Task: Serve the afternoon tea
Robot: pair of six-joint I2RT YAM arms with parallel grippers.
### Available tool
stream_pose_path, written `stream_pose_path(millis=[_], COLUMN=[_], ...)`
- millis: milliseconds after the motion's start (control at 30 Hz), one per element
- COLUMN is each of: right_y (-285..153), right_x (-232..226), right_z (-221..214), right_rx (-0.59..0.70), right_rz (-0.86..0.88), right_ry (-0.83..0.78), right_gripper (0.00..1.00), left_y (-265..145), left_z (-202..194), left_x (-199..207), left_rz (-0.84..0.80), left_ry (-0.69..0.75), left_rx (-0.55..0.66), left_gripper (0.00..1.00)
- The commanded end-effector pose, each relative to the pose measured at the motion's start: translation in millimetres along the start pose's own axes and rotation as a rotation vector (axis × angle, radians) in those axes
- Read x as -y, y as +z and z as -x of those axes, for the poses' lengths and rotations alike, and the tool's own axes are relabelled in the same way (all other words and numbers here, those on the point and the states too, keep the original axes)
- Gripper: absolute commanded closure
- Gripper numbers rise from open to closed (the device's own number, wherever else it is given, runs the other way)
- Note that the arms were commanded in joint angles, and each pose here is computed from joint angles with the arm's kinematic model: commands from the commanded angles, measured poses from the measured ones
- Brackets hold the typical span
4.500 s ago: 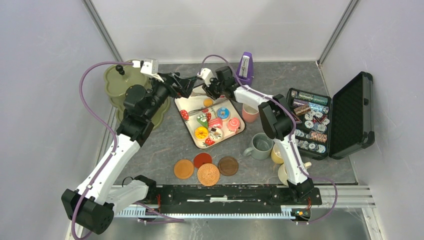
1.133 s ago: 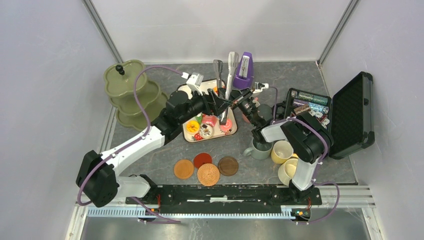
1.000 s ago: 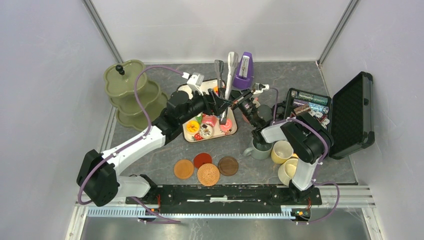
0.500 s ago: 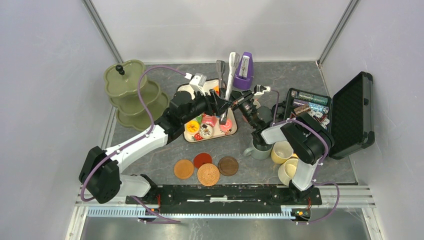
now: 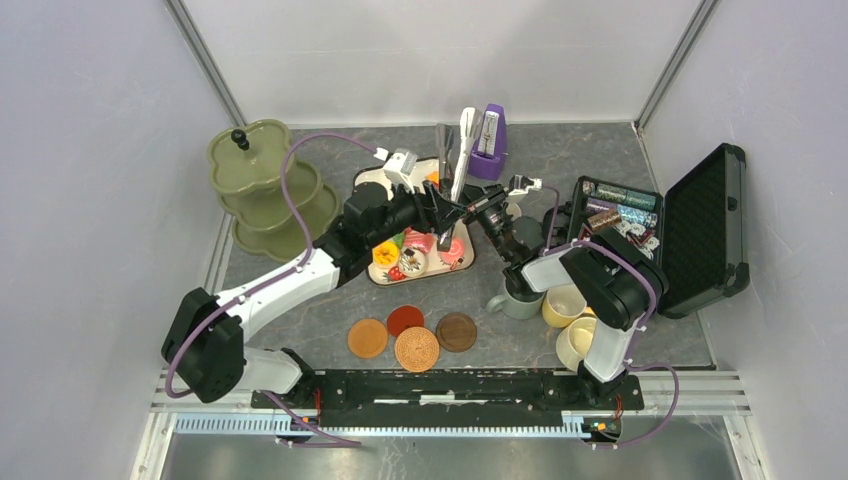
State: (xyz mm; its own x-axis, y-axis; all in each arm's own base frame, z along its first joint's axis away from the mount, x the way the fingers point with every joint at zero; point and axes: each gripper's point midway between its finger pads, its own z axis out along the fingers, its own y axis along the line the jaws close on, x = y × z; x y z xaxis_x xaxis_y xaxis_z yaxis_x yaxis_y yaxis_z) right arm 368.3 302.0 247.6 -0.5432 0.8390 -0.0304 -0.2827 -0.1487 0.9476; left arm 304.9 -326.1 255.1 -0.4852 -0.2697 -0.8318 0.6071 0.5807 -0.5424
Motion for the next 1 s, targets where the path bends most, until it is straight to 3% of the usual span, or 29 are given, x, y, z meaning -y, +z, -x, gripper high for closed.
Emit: stream_pose_path(millis=[0,200,500,800,967], right_y=[-31,-30,-27,-36,-29], right_x=[-128,-124,-99,-73,-62], right_z=[-1,-2,-4,18,15], right_rx=[0.014,0.016,0.002,-0.002,-0.095], right_rz=[0.503,0.486,0.365,0.252,0.197], right_ry=[0.005,-0.014,-0.077,-0.172,-0.249], right_gripper=[1.00,1.00,0.73,0.52,0.48], left_y=[4,3,-7,-17,-17], left_z=[12,13,27,41,44], left_x=[22,19,13,1,-3], left_rz=[-0.082,-0.067,0.008,0.106,0.121], left_ry=[0.022,0.022,0.086,0.127,0.114], left_rx=[0.034,0.039,0.061,0.081,0.076], left_gripper=[0.24,0.37,0.48,0.49,0.49])
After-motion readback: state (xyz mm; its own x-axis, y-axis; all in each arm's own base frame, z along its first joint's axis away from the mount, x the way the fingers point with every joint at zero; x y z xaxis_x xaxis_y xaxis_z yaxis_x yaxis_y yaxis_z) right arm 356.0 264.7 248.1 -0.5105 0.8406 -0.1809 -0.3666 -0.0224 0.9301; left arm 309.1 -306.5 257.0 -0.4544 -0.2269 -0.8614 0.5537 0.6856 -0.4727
